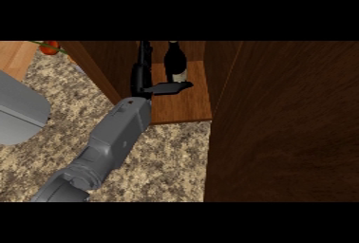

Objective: Pick up the wine, place it into the cabinet and close the cabinet

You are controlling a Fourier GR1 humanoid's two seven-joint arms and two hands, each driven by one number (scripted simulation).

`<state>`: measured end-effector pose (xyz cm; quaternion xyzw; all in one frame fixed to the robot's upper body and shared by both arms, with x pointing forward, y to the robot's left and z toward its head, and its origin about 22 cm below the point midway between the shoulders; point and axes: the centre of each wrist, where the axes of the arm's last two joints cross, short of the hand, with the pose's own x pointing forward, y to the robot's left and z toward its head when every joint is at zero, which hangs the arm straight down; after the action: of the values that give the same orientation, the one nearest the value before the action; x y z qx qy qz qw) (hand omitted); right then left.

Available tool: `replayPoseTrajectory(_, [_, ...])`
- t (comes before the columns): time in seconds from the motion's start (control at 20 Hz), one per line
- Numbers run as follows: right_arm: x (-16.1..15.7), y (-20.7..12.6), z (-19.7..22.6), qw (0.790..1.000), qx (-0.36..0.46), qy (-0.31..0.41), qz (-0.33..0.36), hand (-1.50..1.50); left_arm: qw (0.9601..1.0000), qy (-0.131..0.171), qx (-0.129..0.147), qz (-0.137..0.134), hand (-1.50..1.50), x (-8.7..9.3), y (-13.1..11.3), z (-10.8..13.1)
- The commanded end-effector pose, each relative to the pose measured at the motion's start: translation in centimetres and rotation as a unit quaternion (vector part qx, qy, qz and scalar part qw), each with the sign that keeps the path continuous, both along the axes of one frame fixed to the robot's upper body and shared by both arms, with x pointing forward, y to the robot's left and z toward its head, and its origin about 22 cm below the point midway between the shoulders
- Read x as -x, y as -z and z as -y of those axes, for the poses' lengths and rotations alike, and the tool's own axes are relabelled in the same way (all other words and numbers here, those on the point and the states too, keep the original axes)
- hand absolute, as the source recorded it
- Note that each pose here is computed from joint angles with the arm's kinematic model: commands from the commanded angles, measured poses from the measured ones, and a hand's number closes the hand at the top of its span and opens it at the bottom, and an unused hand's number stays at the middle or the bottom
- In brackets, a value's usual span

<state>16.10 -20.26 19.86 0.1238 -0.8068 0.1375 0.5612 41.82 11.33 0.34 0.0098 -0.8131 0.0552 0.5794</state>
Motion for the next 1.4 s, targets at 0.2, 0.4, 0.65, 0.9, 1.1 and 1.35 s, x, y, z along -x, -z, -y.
replayPoseTrajectory(0.2, [1.0, -0.4, 0.4, 1.0, -0.025, 0.003, 0.006, -1.5, 0.999, -0.009, 0.041, -0.017, -1.5, 1.7, 3.0, -1.4])
replayPoseTrajectory(0.4, [0.5, -0.6, -0.4, 1.0, -0.013, -0.016, 0.004, -1.5, 0.9985, -0.003, 0.052, -0.018, -1.5, 1.8, 2.7, -1.0])
replayPoseTrajectory(0.65, [0.8, -0.9, 0.1, 1.0, -0.021, 0.004, 0.008, -1.5, 0.9983, 0.01, 0.053, -0.02, -1.5, 3.5, 4.1, -0.6])
replayPoseTrajectory(0.9, [1.4, -0.1, 0.6, 0.999, -0.022, 0.028, 0.009, -1.5, 0.9987, 0.021, 0.043, -0.017, -1.5, 6.1, 3.2, 2.6])
replayPoseTrajectory(1.1, [2.1, -0.5, 0.7, 1.0, -0.006, 0.031, 0.003, -1.5, 0.9975, 0.037, 0.055, -0.027, -1.5, 10.0, 2.4, 5.7])
replayPoseTrajectory(1.35, [2.0, -0.5, -0.2, 0.999, -0.019, 0.041, 0.009, -1.5, 0.9982, 0.041, 0.043, -0.001, -1.5, 13.7, 2.8, 6.2])
